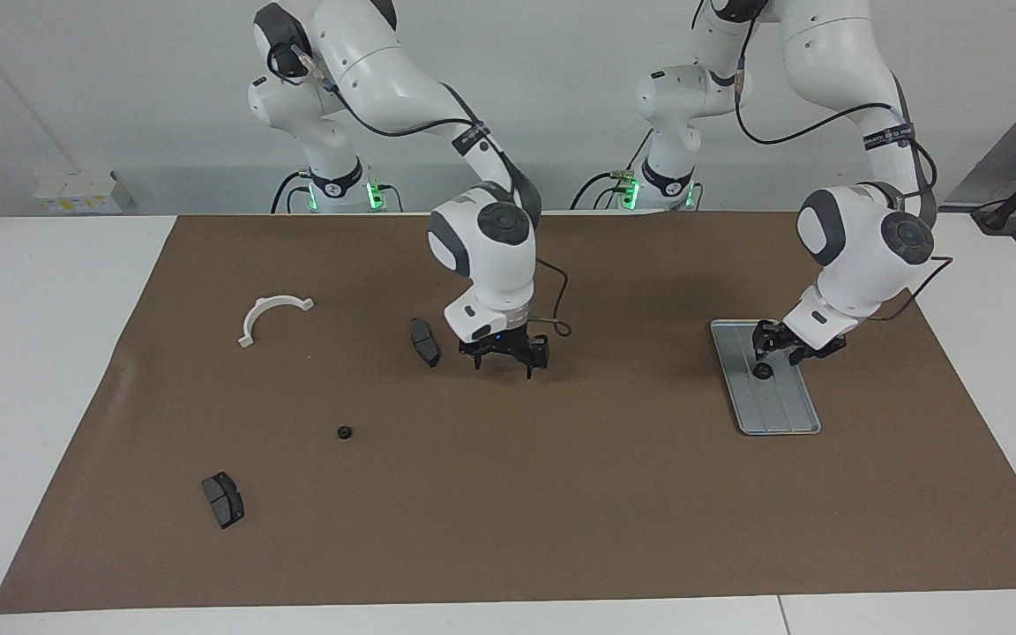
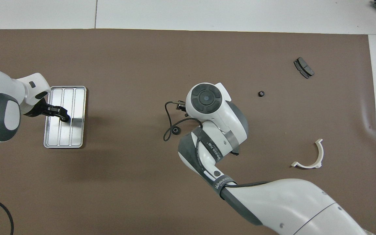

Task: Pick bearing gear from pile to tray

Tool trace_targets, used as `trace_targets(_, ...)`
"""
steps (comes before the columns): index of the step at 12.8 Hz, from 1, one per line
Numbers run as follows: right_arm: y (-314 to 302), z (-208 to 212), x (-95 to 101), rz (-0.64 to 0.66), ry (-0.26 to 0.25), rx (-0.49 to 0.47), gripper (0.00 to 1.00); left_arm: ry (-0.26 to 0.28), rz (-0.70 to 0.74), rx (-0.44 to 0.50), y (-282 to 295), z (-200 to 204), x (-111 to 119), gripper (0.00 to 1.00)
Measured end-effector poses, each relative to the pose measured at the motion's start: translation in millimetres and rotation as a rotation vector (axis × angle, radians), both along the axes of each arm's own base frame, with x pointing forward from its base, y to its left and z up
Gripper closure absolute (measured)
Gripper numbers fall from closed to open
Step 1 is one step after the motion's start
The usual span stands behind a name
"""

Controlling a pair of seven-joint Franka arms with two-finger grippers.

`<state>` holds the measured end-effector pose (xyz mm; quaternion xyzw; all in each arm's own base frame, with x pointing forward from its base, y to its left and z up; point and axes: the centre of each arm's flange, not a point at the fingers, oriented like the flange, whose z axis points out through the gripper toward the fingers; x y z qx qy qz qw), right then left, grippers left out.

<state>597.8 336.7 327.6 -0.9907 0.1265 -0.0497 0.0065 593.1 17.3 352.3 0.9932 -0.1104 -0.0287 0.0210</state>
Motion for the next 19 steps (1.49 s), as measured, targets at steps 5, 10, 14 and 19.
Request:
trace_targets(5,-92,6,48.6,0.004,-0.051,0.008,0.00,-0.007,0.094,0.008,-77,8,-2,0.38)
trace_targets(10,-187,-13,67.0,0.053,-0.011,-0.027,0.00,-0.015,0.276,0.020,-200,12,-25,0.38)
trace_targets(14,-222,-31,62.7,0.096,0.029,-0.042,0.04,-0.083,0.375,-0.027,-299,14,-54,0.38)
trace_targets(19,-222,-41,58.8,0.103,-0.017,-0.029,0.26,-0.096,0.364,-0.087,-375,4,-72,0.33)
